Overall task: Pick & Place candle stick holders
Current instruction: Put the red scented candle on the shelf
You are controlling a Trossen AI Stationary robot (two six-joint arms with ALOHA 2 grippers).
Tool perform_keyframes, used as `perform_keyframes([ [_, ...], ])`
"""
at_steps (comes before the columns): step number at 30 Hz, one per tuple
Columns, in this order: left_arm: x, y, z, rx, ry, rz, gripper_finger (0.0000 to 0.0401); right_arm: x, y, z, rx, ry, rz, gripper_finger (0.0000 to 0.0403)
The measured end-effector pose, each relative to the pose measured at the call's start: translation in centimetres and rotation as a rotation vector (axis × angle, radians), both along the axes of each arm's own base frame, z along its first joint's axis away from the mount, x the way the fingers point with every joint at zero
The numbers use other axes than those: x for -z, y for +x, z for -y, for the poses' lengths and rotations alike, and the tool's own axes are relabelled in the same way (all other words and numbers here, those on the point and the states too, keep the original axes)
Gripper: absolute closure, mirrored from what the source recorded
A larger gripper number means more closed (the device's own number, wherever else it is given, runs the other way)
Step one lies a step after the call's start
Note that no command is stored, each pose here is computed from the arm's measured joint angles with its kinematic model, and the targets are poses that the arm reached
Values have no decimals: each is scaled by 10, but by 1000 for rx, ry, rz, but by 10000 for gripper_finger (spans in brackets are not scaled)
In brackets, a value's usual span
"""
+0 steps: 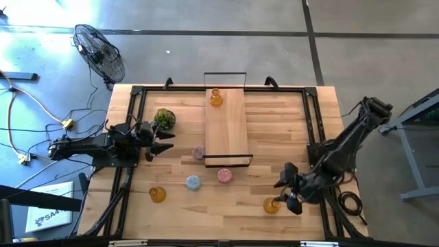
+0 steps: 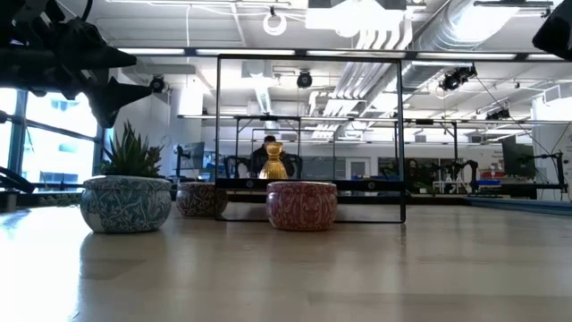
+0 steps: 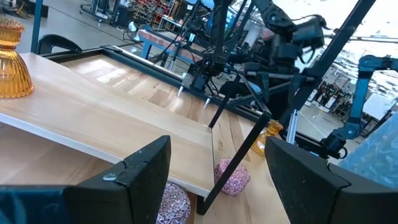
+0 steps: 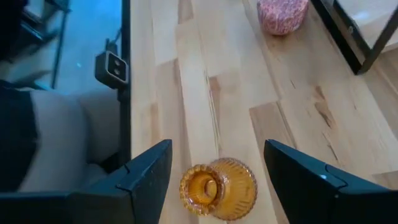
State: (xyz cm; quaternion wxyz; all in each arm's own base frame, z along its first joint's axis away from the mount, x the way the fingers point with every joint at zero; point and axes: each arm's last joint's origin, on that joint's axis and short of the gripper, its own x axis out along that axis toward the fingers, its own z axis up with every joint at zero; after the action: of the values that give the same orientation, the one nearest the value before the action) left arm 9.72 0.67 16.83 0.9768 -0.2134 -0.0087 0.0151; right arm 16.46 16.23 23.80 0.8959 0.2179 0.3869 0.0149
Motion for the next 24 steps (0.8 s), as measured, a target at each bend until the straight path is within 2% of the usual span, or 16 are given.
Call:
perform_keyframes([
  [9,0,0,1,26,-45,6,144,6,32,-29,-37,-253,47,194],
  [15,-1,0,2,79,-53,13,144,4,44,-45,-61,-203,9,203],
  [24,-2,0,4,124,-49,21,144,3,42,-48,-14,-118,-67,204],
])
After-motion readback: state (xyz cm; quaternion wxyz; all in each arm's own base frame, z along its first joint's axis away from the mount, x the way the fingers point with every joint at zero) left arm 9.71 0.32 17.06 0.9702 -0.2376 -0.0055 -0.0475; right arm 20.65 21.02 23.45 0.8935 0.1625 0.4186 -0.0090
